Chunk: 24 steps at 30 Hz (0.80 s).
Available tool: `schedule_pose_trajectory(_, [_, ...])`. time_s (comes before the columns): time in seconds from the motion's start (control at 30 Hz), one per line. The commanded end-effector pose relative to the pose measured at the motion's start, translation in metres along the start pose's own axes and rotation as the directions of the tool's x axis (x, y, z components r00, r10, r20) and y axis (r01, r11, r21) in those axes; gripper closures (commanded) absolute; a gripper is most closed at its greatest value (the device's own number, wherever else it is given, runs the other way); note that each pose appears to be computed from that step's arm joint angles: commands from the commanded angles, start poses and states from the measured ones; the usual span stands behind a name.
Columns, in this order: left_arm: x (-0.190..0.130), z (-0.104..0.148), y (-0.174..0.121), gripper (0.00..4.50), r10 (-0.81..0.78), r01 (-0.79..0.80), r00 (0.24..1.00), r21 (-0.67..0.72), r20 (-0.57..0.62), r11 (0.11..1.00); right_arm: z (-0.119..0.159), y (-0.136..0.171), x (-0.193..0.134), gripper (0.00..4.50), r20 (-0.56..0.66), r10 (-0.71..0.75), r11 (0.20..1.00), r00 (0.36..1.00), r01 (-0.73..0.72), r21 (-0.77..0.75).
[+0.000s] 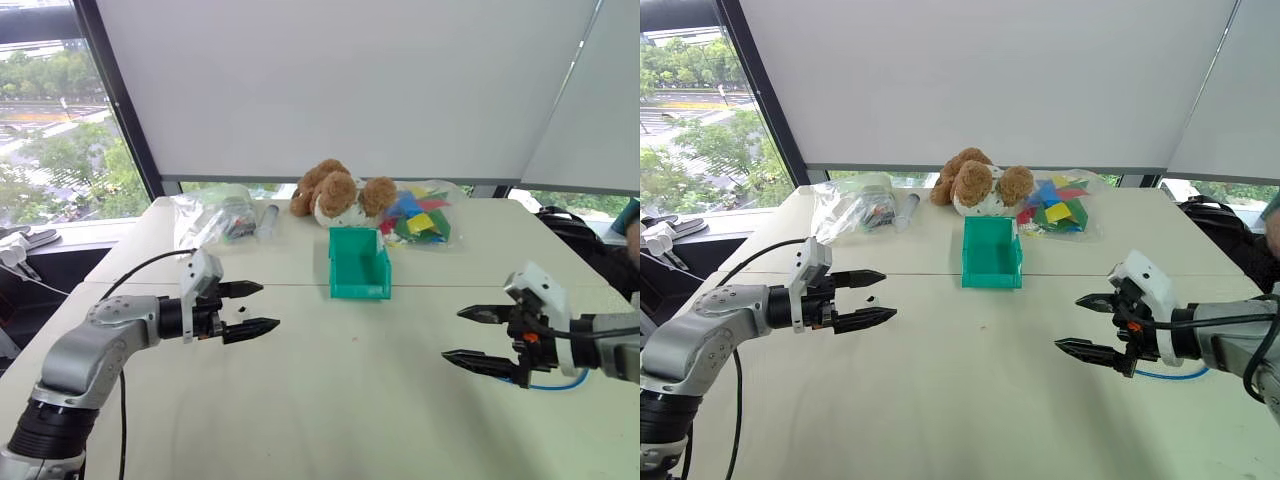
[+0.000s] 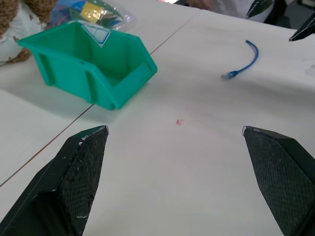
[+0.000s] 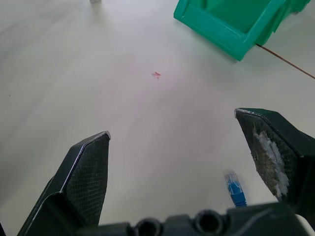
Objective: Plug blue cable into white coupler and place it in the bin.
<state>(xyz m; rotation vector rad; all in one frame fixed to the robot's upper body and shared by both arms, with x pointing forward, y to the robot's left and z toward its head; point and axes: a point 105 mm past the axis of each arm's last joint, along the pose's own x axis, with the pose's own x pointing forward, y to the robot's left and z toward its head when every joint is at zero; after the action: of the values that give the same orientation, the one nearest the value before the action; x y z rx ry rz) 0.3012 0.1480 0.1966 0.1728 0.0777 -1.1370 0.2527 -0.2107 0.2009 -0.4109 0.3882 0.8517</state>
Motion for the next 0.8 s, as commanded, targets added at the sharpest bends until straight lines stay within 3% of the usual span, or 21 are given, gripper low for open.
schedule_pose_trajectory(0.03, [-0.005,0.01,0.001,0.0,0.026,-0.027,0.999,0.043,0.028,0.999,0.004,-0.004,-0.007,0.07,0.001,-0.025,0.999,1.0,0.025,-0.027])
schedule_pose_trajectory(0.17, [-0.007,0.019,-0.002,0.0,0.013,-0.014,0.998,0.015,0.069,1.0,0.001,-0.006,-0.008,0.07,-0.003,-0.03,0.999,1.0,0.03,-0.02])
schedule_pose_trajectory(0.67, [-0.004,0.016,0.0,0.0,0.025,-0.026,0.998,0.018,0.065,1.0,-0.01,-0.009,-0.005,0.07,-0.01,-0.063,0.998,0.998,0.063,-0.01])
schedule_pose_trajectory(0.8, [0.004,0.018,-0.001,0.0,0.009,-0.011,0.998,0.022,0.069,1.0,-0.026,-0.019,-0.005,0.07,-0.031,-0.101,0.995,0.994,0.101,0.005])
